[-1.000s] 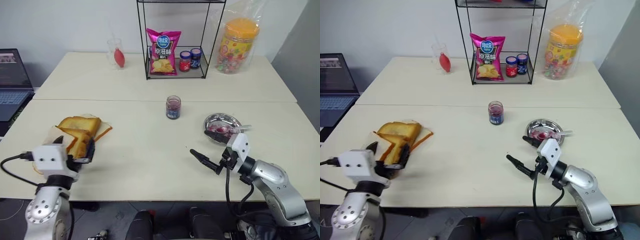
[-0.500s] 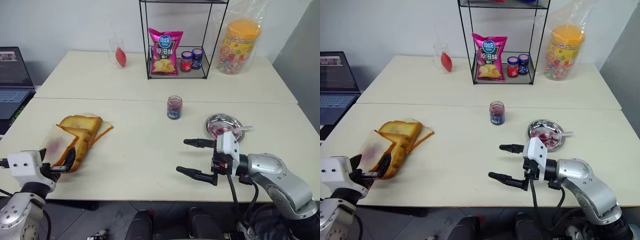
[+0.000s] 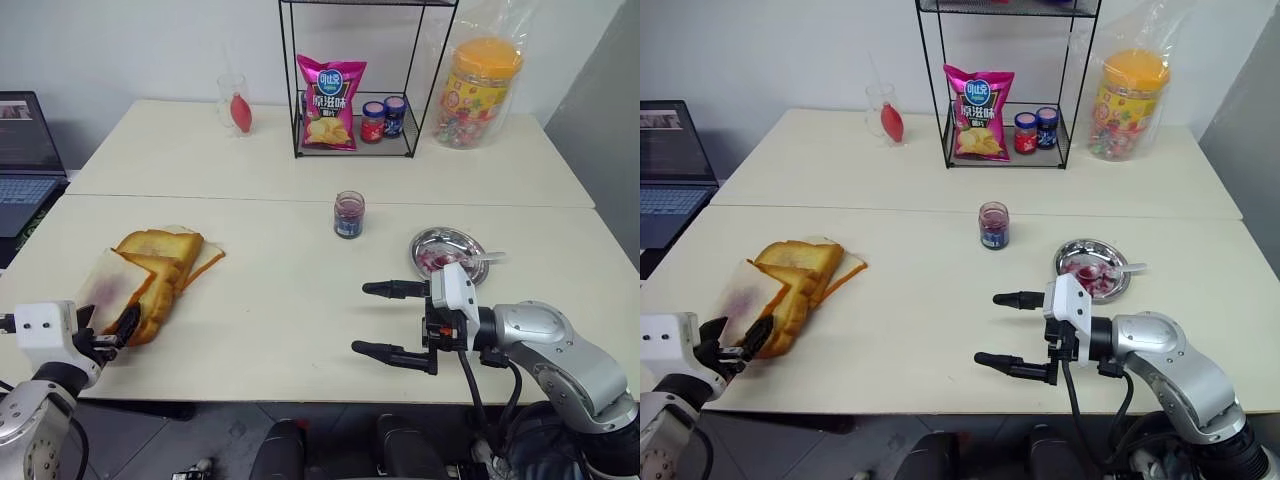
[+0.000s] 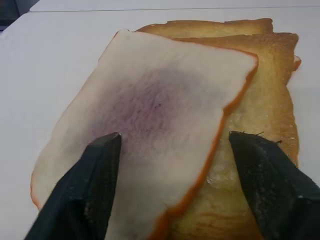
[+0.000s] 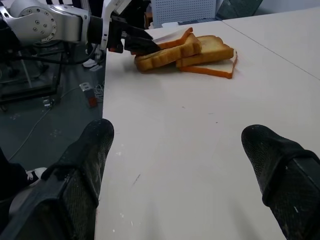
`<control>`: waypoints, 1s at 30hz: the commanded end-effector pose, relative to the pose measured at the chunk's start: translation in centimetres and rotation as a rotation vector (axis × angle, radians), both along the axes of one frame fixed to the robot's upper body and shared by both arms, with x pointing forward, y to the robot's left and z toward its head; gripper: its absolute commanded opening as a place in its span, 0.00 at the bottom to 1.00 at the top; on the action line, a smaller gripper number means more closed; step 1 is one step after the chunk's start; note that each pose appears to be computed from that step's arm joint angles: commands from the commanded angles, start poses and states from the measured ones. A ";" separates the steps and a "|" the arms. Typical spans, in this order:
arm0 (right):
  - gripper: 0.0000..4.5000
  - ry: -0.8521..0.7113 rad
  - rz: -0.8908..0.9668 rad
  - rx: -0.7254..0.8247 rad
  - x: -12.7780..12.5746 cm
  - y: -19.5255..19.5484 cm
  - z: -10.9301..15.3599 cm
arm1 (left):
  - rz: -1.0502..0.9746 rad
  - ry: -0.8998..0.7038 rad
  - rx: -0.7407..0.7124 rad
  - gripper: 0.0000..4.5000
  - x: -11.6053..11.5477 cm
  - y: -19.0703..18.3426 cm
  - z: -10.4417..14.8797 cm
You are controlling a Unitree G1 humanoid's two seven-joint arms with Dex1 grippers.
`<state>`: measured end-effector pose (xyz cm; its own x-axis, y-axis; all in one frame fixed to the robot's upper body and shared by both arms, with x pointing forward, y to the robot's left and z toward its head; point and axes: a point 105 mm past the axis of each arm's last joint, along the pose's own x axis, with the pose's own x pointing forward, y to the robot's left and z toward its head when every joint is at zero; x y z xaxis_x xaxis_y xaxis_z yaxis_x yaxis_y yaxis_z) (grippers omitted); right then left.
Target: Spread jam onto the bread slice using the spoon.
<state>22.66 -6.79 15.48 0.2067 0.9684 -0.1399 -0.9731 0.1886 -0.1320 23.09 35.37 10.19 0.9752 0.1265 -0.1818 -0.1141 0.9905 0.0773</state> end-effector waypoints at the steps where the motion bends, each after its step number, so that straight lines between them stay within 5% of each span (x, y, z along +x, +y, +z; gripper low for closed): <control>1: 1.00 -0.028 0.015 0.013 -0.3 0.2 0.8 | 0.009 0.002 0.028 0.54 0.0 0.4 0.3; 14: 1.00 -0.039 0.013 0.018 0.0 0.3 1.0 | 0.029 0.008 0.061 0.00 0.5 0.3 -0.2; 30: 1.00 -0.052 0.012 0.015 0.4 0.3 1.0 | 0.120 -0.304 0.047 0.00 2.9 -3.2 6.3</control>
<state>23.20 -6.73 15.54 0.2164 0.9659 -0.1419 -0.9701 0.1963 -0.1427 26.01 32.79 14.79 0.9671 0.2460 0.0651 -0.2489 0.9676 0.0425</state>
